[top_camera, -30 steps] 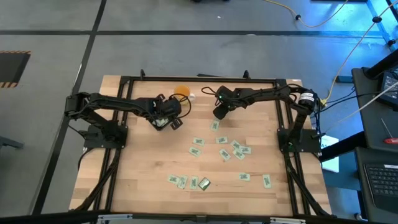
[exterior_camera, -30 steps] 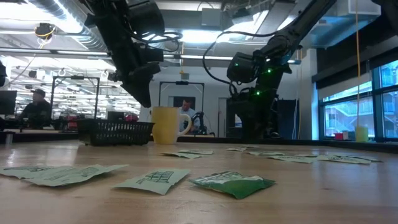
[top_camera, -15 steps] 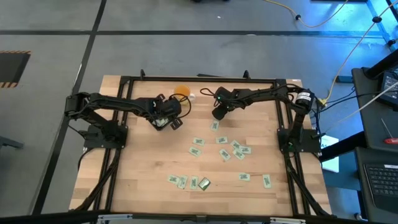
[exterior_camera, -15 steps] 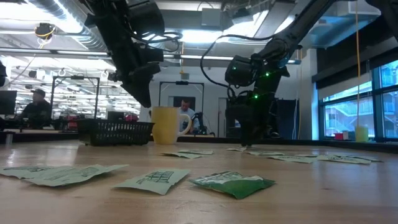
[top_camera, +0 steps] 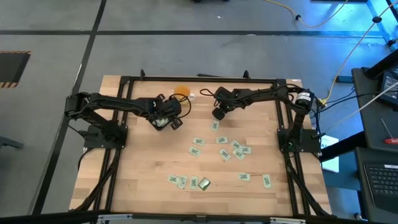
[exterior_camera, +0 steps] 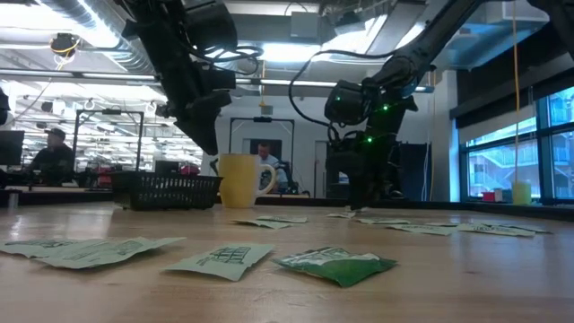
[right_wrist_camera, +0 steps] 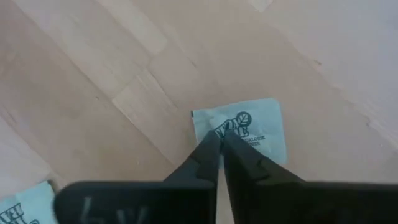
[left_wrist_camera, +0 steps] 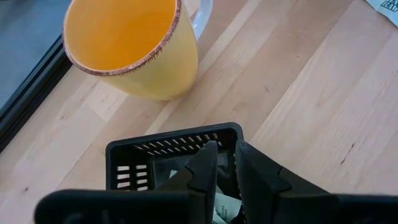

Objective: Pick and place Stevia / Truvia into bins
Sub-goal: Put the green stevia packet into the black bin

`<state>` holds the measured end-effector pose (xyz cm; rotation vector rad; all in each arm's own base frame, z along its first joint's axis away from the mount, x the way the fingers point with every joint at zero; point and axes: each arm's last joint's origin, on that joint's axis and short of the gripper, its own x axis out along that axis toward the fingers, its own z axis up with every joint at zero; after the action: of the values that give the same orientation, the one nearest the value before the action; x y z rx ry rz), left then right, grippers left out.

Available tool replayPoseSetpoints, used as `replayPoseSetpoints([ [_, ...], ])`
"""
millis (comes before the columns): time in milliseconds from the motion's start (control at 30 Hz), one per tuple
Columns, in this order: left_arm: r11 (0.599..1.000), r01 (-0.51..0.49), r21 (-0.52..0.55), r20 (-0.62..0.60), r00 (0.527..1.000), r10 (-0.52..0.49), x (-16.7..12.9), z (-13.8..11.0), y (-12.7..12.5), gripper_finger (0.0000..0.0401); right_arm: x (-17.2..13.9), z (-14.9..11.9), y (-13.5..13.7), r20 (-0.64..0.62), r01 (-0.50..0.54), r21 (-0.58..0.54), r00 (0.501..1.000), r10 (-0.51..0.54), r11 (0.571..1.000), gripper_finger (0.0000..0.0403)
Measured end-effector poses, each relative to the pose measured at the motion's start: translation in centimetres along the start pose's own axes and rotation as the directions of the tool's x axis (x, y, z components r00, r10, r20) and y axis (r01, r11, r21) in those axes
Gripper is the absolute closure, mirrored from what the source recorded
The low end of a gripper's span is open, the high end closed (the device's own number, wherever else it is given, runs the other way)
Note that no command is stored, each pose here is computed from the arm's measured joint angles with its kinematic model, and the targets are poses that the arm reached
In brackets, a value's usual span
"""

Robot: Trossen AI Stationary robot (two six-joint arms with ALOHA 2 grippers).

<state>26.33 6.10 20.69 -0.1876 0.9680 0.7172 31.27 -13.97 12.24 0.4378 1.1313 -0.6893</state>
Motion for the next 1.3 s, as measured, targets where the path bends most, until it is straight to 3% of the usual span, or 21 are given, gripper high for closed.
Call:
replayPoseSetpoints([
  [200,1.000,0.000,0.018,0.001,1.000,0.000,0.0,0.0,0.0,0.0347,-1.7,-0.6,1.2,-0.007,-0.048,-0.041,0.999,0.048,0.998,0.0398],
  [433,1.000,0.024,0.019,0.027,0.999,-0.025,-0.3,0.1,-0.7,0.0346,-5.6,-1.2,4.6,0.095,-0.134,-0.140,0.984,0.148,0.981,0.0398],
  [567,0.993,0.076,0.094,0.082,0.993,-0.084,-0.9,0.1,-2.2,0.0350,-7.7,-2.3,7.4,0.099,-0.262,-0.256,0.951,0.294,0.931,0.0397],
  [667,0.963,0.168,0.209,0.131,0.971,-0.198,-1.6,0.0,-4.1,0.0349,-8.8,-3.3,9.4,0.078,-0.355,-0.358,0.910,0.407,0.863,0.0397],
  [733,0.911,0.267,0.316,0.145,0.935,-0.324,-2.2,0.0,-5.6,0.0347,-9.6,-4.0,10.6,0.049,-0.425,-0.424,0.871,0.489,0.800,0.0396],
  [767,0.866,0.321,0.383,0.146,0.905,-0.400,-2.5,-0.1,-6.4,0.0346,-10.0,-4.3,11.2,0.033,-0.462,-0.452,0.847,0.531,0.764,0.0396],
  [867,0.684,0.441,0.581,0.112,0.789,-0.604,-3.2,-0.5,-8.9,0.0345,-10.8,-5.0,12.6,-0.026,-0.554,-0.529,0.767,0.641,0.643,0.0396],
  [967,0.520,0.468,0.715,0.077,0.686,-0.724,-4.0,-1.2,-10.7,0.0347,-11.6,-5.5,13.8,-0.070,-0.626,-0.582,0.674,0.736,0.519,0.0396],
  [1033,0.472,0.442,0.763,0.075,0.664,-0.744,-4.3,-1.5,-11.5,0.0349,-12.0,-5.7,14.3,-0.094,-0.654,-0.602,0.628,0.773,0.458,0.0396],
  [1133,0.434,0.402,0.806,0.080,0.652,-0.754,-4.9,-1.9,-12.1,0.0349,-12.5,-5.9,14.8,-0.126,-0.690,-0.615,0.565,0.815,0.383,0.0396],
  [1233,0.408,0.384,0.829,0.078,0.642,-0.763,-5.2,-2.2,-12.5,0.0347,-12.9,-6.0,15.3,-0.155,-0.718,-0.625,0.498,0.853,0.306,0.0396],
  [1300,0.401,0.383,0.832,0.077,0.637,-0.767,-5.4,-2.4,-12.7,0.0345,-13.4,-6.1,15.8,-0.179,-0.736,-0.636,0.432,0.884,0.231,0.0396],
])
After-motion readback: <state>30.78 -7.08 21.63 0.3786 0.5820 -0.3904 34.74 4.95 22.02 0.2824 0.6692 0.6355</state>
